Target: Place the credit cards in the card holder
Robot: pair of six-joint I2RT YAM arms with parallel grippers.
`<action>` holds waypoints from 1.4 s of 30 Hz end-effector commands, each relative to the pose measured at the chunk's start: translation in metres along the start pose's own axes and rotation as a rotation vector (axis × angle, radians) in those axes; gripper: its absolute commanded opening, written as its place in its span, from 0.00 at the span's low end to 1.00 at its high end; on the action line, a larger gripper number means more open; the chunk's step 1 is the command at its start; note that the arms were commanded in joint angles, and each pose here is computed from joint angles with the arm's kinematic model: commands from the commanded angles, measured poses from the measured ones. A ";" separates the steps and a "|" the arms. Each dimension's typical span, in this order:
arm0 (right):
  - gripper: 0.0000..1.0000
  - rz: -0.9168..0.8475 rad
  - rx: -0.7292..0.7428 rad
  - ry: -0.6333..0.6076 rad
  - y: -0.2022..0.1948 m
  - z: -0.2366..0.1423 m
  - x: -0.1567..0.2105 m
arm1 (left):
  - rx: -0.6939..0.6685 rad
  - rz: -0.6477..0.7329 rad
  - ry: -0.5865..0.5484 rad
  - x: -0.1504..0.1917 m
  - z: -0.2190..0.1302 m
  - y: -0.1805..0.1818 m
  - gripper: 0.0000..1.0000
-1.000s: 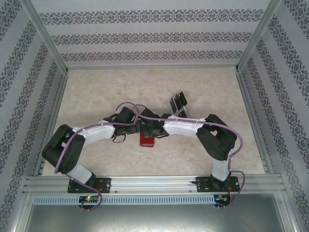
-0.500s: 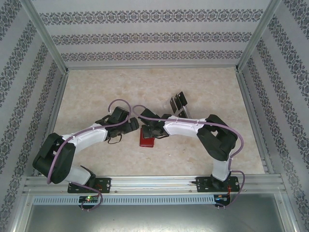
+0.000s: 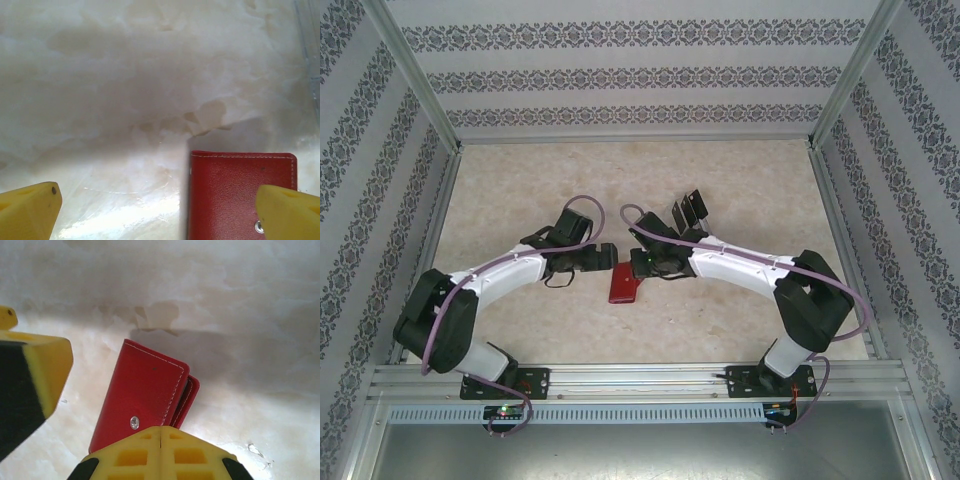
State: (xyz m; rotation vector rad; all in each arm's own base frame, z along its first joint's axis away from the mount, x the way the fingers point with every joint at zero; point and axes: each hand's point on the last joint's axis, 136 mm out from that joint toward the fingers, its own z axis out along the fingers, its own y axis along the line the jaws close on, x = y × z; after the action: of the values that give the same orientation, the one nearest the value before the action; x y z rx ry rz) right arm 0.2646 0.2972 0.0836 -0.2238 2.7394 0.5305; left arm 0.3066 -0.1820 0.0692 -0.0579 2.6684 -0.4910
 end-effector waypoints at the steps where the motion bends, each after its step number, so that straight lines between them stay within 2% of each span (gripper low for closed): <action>1: 0.00 -0.014 0.015 0.037 -0.012 0.000 0.009 | 0.008 0.051 0.091 0.022 -0.002 0.005 0.99; 9: 0.00 -0.004 -0.016 0.070 -0.010 0.009 0.013 | 0.043 0.035 0.110 0.063 -0.010 0.008 0.97; 19: 0.00 -0.014 -0.036 0.143 -0.004 0.027 0.017 | 0.067 0.073 0.062 0.074 0.000 -0.014 0.97; 23: 0.00 -0.012 -0.038 0.146 -0.005 0.026 0.018 | 0.036 0.085 0.065 0.079 0.007 -0.011 0.97; 33: 0.00 -0.016 -0.032 0.162 -0.005 0.026 0.022 | -0.145 0.189 0.117 0.102 0.019 0.010 0.96; 42: 0.00 -0.054 0.059 0.156 -0.008 0.030 0.025 | -0.166 0.216 0.128 0.109 0.025 0.009 0.95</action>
State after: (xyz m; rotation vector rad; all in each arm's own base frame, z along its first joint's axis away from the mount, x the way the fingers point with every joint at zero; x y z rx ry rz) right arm 0.2509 0.3011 0.0492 -0.3150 2.8828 0.5215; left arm 0.2314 -0.2035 0.0199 0.1977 2.7202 -0.2835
